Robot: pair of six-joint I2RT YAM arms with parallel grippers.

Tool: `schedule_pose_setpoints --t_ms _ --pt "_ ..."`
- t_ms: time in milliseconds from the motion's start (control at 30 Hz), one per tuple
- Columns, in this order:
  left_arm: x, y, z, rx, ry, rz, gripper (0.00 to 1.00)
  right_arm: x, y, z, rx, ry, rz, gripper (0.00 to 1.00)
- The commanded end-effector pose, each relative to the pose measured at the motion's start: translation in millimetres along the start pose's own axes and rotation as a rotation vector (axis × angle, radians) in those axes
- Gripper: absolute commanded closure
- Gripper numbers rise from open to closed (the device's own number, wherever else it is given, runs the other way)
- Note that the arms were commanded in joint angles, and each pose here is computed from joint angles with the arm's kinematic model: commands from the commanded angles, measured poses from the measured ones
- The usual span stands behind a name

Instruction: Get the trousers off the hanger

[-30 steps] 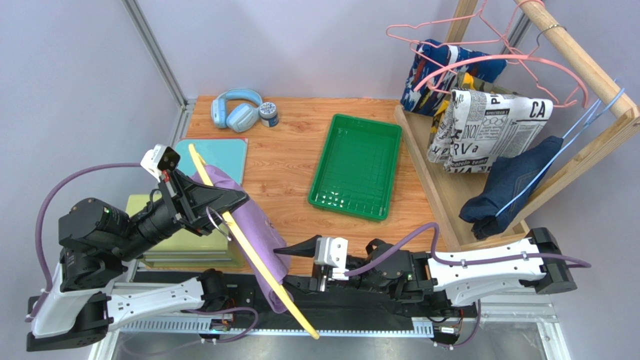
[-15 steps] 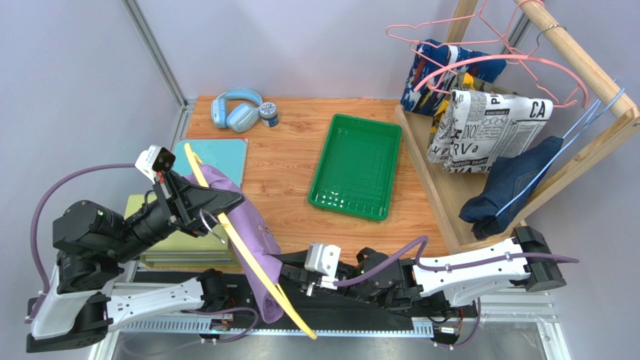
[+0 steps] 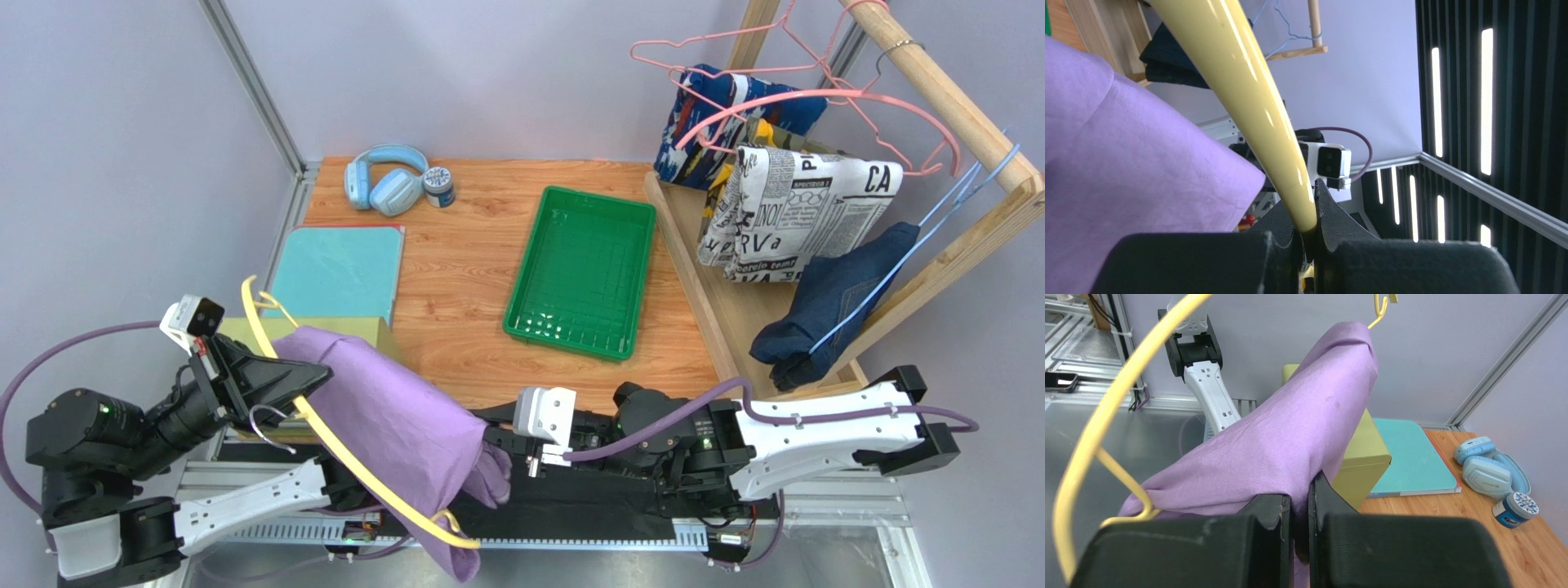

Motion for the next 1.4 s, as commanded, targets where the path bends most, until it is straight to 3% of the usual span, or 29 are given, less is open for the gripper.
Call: schedule_pose_setpoints --t_ms 0,233,500,767,1033,1367 --pt "-1.0 -14.3 52.4 -0.043 0.146 0.027 1.00 17.0 82.8 -9.1 -0.090 -0.024 -0.190 1.00" --pt "-19.2 -36.3 85.0 -0.040 0.201 0.085 1.00 27.5 143.4 -44.2 -0.214 -0.228 -0.347 1.00" --pt "-28.3 -39.9 93.1 -0.062 0.212 0.087 1.00 54.6 204.6 -86.6 -0.163 -0.439 -0.440 1.00" --pt "-26.1 -36.8 88.6 -0.113 0.215 0.089 1.00 96.9 218.2 -161.5 -0.085 -0.724 -0.445 1.00" --pt "-15.7 -26.8 80.8 -0.160 0.207 0.063 1.00 131.1 199.7 -241.0 -0.009 -0.965 -0.347 1.00" --pt "-6.8 -18.9 51.8 -0.237 0.145 0.075 1.00 167.9 109.8 -324.1 0.046 -1.202 -0.149 1.00"
Point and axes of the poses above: each gripper's point midway between its finger pads, its own x axis back along the fingers, its own z axis along the line the jaws close on, y = z × x, the point moved 1 cm from there along x, back along the fingers, and after that the axes turned 14 degrees about -x, right-handed, at the moved point
